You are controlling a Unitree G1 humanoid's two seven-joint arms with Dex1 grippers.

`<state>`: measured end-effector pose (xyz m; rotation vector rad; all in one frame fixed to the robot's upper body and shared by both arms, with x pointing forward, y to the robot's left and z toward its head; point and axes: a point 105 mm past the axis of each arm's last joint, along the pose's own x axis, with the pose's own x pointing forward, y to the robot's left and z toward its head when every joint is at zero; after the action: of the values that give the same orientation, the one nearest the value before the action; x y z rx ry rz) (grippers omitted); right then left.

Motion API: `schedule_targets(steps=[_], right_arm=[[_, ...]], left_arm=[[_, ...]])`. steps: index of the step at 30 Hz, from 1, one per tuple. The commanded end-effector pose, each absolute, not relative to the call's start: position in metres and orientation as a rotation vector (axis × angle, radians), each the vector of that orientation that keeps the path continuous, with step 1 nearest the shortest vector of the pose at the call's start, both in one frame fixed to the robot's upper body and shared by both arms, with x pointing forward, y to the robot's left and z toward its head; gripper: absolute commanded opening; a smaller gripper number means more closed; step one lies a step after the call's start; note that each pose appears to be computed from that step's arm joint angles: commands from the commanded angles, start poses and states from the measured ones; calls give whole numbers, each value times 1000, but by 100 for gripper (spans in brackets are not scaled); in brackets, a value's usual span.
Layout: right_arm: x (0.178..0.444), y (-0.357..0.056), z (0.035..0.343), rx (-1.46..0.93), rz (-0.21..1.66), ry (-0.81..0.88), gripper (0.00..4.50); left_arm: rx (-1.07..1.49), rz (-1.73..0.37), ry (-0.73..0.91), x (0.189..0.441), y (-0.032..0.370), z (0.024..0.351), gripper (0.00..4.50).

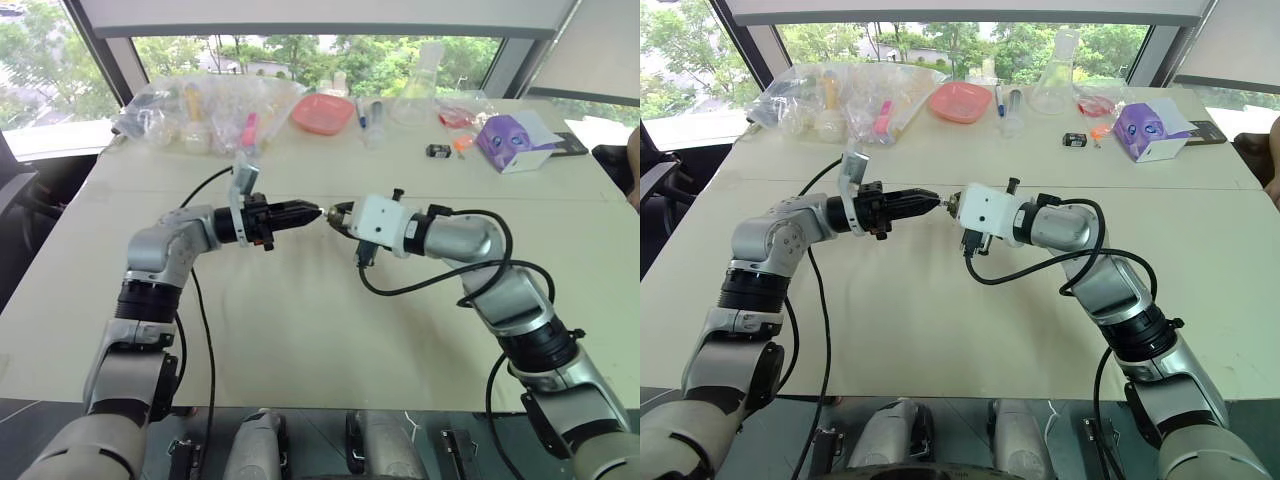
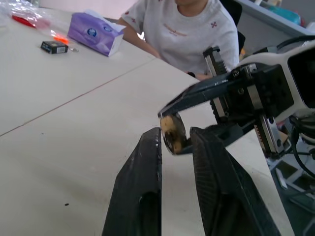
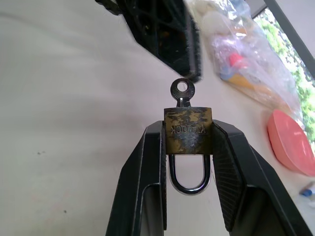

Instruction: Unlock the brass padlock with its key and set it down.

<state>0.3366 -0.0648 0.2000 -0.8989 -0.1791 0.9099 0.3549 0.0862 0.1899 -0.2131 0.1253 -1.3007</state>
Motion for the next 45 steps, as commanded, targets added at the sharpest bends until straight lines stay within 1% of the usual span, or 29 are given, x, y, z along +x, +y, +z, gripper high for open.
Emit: schedule_targets(steps=[1, 4, 5, 7, 11, 15, 19, 22, 25, 26, 27, 29, 31, 32, 34, 37, 38, 42, 45], right_arm=[[329, -61, 221, -914, 886, -264, 68], [328, -60, 221, -917, 888, -264, 68], [328, -60, 220, -919, 890, -265, 68], [327, -59, 220, -922, 896, -265, 68], [325, -57, 219, -923, 908, -266, 68], [324, -56, 219, -923, 912, -265, 68], [324, -55, 217, -928, 921, -262, 68], [323, -56, 216, -934, 922, -259, 68], [324, -57, 216, -938, 919, -257, 68], [324, -57, 216, -938, 918, -256, 68], [324, -58, 216, -939, 917, -256, 68], [324, -58, 216, -940, 915, -257, 68], [324, -58, 217, -940, 913, -259, 68], [324, -58, 217, -940, 912, -260, 68], [325, -58, 218, -949, 905, -269, 68], [326, -58, 221, -959, 895, -286, 68], [326, -58, 222, -960, 893, -290, 68], [326, -56, 225, -963, 888, -309, 68], [326, -54, 227, -962, 887, -324, 68]], left_arm=[[-177, -1319, 71, 355, 84, 204, 124], [-180, -1321, 66, 355, 84, 204, 124], [-181, -1322, 64, 355, 84, 204, 65], [-188, -1320, 60, 356, 84, 205, 4], [-190, -1322, 57, 355, 84, 205, 4], [-127, -1321, 52, 355, 83, 203, 4], [83, -1296, -10, 360, 81, 200, 4], [322, -1259, -135, 365, 77, 203, 4], [466, -1256, -244, 364, 75, 207, 4], [497, -1264, -258, 364, 75, 207, 4], [503, -1274, -247, 364, 76, 205, 4], [332, -1288, -100, 369, 81, 203, 4], [163, -1333, -36, 366, 86, 208, 4], [103, -1338, -20, 366, 88, 212, 29], [4, -1346, 16, 367, 96, 221, 94], [-85, -1338, 82, 369, 100, 226, 248], [-113, -1352, 96, 367, 100, 227, 293], [-134, -1405, 106, 359, 96, 228, 293], [-95, -1425, 131, 357, 89, 219, 293]])
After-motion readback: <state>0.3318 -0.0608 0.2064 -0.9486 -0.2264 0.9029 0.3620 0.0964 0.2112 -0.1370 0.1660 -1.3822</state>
